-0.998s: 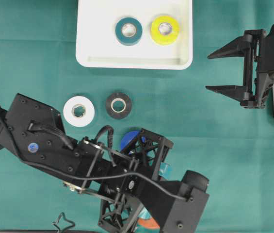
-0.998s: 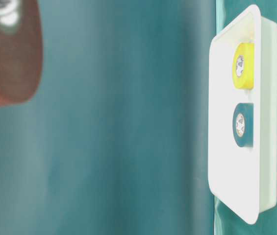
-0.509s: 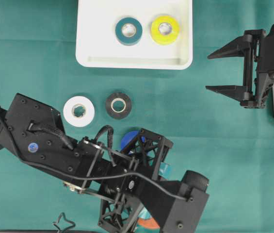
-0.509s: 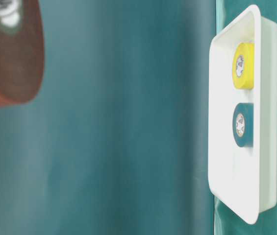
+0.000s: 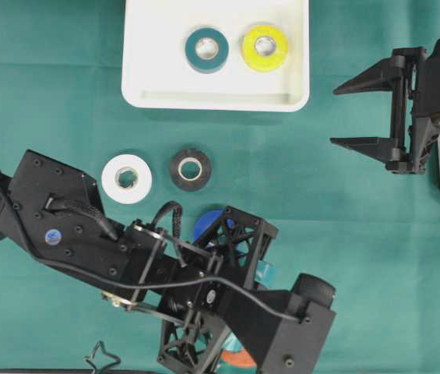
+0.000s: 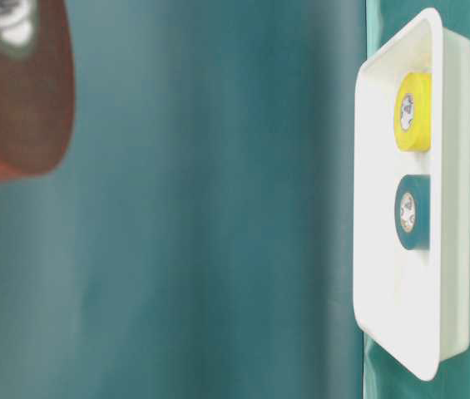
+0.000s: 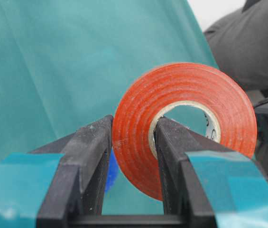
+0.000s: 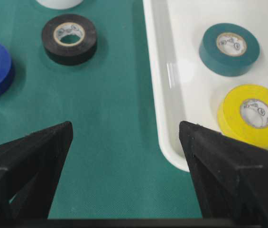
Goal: Pick up the tape from a random location and place it into the white case.
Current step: 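Lift the orange-red roll with the left gripper and carry it to the tray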
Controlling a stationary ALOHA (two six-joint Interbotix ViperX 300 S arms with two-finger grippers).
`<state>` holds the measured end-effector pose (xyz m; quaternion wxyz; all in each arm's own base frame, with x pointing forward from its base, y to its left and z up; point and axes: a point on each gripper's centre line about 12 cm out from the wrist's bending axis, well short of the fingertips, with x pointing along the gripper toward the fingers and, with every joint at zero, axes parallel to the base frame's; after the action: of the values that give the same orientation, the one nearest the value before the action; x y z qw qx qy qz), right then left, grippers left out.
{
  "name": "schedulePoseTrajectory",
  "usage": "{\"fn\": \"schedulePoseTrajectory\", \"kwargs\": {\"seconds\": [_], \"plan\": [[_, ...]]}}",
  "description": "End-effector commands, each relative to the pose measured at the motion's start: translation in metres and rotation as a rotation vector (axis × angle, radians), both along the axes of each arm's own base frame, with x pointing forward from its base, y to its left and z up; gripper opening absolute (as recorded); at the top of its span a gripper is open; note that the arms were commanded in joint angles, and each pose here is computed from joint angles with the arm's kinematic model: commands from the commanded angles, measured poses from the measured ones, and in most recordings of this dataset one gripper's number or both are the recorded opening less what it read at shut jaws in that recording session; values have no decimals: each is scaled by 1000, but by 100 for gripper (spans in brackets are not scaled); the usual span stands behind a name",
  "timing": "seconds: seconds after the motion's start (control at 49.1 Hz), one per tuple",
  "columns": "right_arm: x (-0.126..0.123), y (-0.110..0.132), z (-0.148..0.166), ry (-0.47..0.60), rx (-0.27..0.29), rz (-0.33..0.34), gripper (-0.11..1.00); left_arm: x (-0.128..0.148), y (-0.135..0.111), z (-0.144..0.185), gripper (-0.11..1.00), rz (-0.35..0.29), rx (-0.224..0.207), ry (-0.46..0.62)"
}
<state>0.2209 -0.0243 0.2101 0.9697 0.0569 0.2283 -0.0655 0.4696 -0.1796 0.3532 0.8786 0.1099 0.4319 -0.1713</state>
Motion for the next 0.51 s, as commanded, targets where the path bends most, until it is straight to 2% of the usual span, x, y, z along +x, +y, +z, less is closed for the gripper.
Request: {"fn": "schedulePoseTrajectory", "kwargs": {"seconds": [0.0,0.326,0.489], "plan": [[5,0,9,-27,-2,1,89,-10,5,30,23,3,-23,-65],[4,0,10,-27,-3,1,89,-10,16,27,23,23,-19,-60],[5,0,9,-24,-2,0,89,-6,34,25,23,60,-19,-60]]}}
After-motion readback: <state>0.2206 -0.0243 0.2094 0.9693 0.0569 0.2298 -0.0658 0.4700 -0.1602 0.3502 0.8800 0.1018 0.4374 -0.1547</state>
